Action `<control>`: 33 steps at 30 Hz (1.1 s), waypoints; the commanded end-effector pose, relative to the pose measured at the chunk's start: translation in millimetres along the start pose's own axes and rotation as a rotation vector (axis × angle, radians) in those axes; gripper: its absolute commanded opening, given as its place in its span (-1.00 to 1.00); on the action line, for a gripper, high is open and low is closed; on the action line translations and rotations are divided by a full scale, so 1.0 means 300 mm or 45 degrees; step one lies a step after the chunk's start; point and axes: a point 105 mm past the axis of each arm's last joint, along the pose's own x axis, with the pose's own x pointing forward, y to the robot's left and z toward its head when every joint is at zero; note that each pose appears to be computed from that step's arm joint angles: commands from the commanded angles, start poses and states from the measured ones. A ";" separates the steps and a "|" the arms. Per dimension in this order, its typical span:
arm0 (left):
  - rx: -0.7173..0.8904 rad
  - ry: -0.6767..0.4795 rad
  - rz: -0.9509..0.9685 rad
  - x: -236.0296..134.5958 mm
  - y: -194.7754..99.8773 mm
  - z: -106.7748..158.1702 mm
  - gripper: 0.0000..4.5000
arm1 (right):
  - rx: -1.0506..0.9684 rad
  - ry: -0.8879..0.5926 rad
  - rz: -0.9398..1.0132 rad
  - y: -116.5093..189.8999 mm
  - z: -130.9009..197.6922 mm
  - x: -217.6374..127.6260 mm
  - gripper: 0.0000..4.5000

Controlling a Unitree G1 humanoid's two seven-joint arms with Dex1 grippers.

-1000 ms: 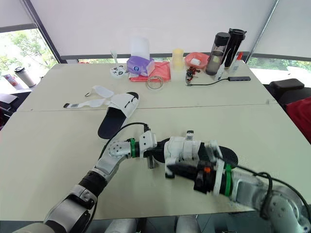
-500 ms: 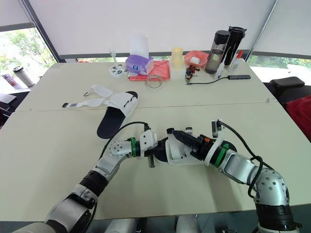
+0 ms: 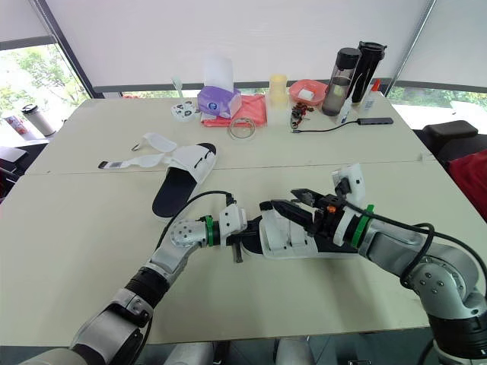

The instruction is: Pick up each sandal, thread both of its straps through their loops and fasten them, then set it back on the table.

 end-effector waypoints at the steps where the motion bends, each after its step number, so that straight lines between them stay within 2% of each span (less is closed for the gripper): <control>1: -0.110 0.191 -0.040 -0.027 -0.050 -0.136 -1.00 | -0.156 0.022 0.114 0.046 0.006 0.018 0.69; 9: -0.110 0.186 -0.041 -0.016 -0.051 -0.135 -1.00 | -0.212 0.079 0.151 -0.032 -0.025 0.098 0.69; 13: -0.112 0.186 -0.026 -0.021 -0.047 -0.137 -1.00 | -0.106 0.084 0.223 -0.032 -0.021 0.105 0.69; 16: -0.117 0.187 -0.011 -0.028 -0.045 -0.140 -1.00 | -0.069 0.102 0.264 -0.030 -0.020 0.096 0.32; 21: -0.120 0.188 0.001 -0.031 -0.045 -0.143 -1.00 | -0.027 0.115 0.293 -0.030 -0.004 0.090 -0.81; 22: -0.119 0.188 0.002 -0.030 -0.044 -0.142 -1.00 | -0.023 0.108 0.299 -0.029 0.002 0.090 -0.98; 28: -0.116 0.187 0.006 -0.029 -0.041 -0.140 -1.00 | -0.043 0.056 0.292 -0.037 0.036 0.079 -0.98; 33: -0.114 0.188 0.001 -0.029 -0.043 -0.139 -1.00 | -0.007 -0.089 0.306 -0.033 0.100 0.047 -0.98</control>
